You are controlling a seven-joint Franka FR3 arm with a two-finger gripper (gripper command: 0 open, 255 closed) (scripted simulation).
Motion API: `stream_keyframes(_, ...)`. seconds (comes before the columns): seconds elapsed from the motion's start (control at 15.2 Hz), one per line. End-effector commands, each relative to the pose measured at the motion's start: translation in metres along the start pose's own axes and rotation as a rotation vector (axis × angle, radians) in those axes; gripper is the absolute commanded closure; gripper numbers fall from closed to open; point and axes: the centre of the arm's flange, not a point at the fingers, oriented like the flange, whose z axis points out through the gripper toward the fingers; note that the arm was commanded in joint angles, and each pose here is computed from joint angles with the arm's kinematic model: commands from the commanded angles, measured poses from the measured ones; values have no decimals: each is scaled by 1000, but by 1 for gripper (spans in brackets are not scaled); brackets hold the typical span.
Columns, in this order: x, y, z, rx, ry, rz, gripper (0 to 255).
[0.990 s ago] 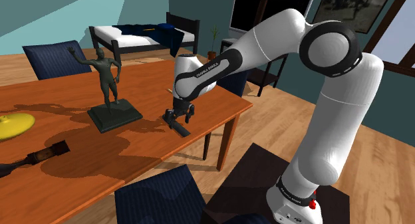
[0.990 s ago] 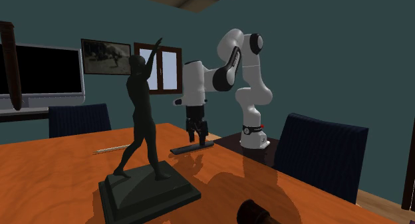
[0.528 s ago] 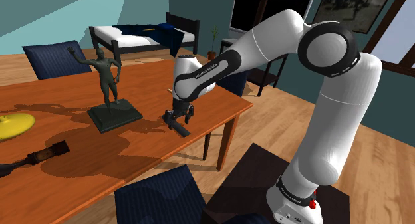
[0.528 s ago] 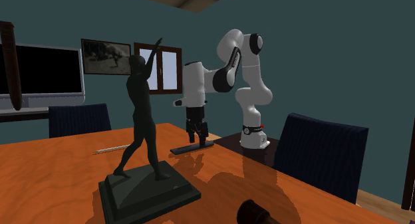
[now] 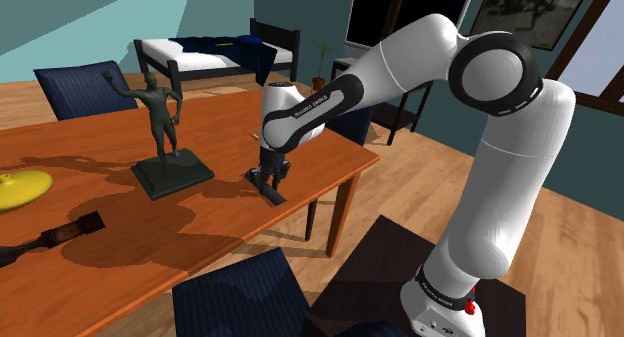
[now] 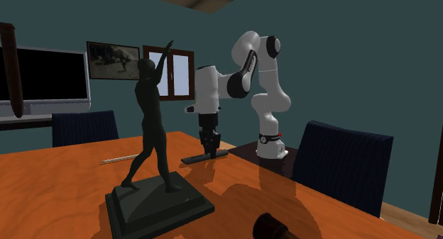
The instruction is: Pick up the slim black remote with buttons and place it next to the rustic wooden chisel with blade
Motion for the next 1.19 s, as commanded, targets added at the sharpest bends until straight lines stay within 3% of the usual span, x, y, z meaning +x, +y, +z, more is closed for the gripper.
stream_keyframes(0.0, -1, -1, 2, 0, -4, -2, 255)
stream_keyframes(1.12, -1, -8, -82, 0, -4, -2, 255)
